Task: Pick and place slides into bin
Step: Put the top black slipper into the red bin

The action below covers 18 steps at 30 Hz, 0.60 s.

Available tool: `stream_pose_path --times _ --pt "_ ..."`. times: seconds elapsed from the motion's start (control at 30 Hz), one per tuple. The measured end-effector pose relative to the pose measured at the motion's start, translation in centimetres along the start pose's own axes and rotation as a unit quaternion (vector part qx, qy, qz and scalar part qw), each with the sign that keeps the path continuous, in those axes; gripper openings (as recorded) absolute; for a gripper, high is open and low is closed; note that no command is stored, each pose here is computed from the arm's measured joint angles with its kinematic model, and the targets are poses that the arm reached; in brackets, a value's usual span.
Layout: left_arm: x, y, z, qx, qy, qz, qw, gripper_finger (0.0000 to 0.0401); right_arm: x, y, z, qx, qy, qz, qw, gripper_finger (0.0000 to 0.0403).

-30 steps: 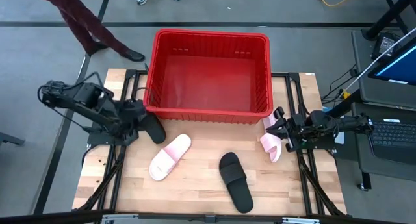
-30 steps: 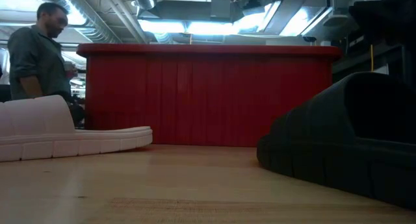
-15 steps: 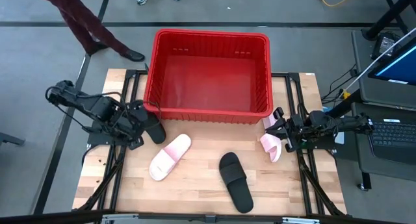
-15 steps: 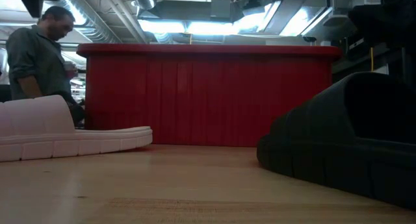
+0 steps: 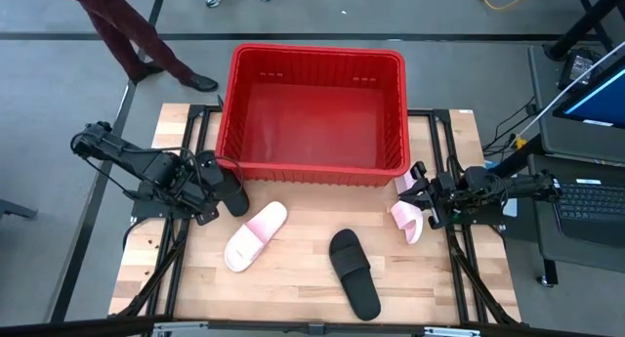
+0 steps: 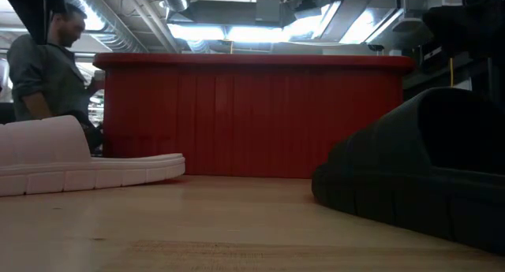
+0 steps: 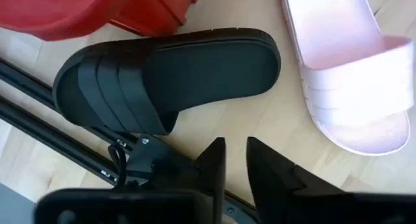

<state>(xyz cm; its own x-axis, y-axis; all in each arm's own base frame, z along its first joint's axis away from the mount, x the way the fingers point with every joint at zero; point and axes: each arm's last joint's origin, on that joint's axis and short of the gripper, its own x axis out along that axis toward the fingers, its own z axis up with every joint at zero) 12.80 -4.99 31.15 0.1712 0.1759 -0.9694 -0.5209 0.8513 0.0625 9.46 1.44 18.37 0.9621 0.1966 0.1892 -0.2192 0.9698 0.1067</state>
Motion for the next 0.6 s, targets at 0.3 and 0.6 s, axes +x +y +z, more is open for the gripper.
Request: stream_pose_path --times 0.3,0.6 --pt "0.13 0.07 0.07 -0.016 -0.016 0.014 1.0 0.0147 0.0 0.0 0.0 0.002 0.0 0.0 1.0 0.0042" --pt "0.12 0.11 0.12 -0.016 -0.026 0.021 0.999 0.0211 0.0 0.0 0.01 0.002 0.0 0.0 1.0 0.0042"
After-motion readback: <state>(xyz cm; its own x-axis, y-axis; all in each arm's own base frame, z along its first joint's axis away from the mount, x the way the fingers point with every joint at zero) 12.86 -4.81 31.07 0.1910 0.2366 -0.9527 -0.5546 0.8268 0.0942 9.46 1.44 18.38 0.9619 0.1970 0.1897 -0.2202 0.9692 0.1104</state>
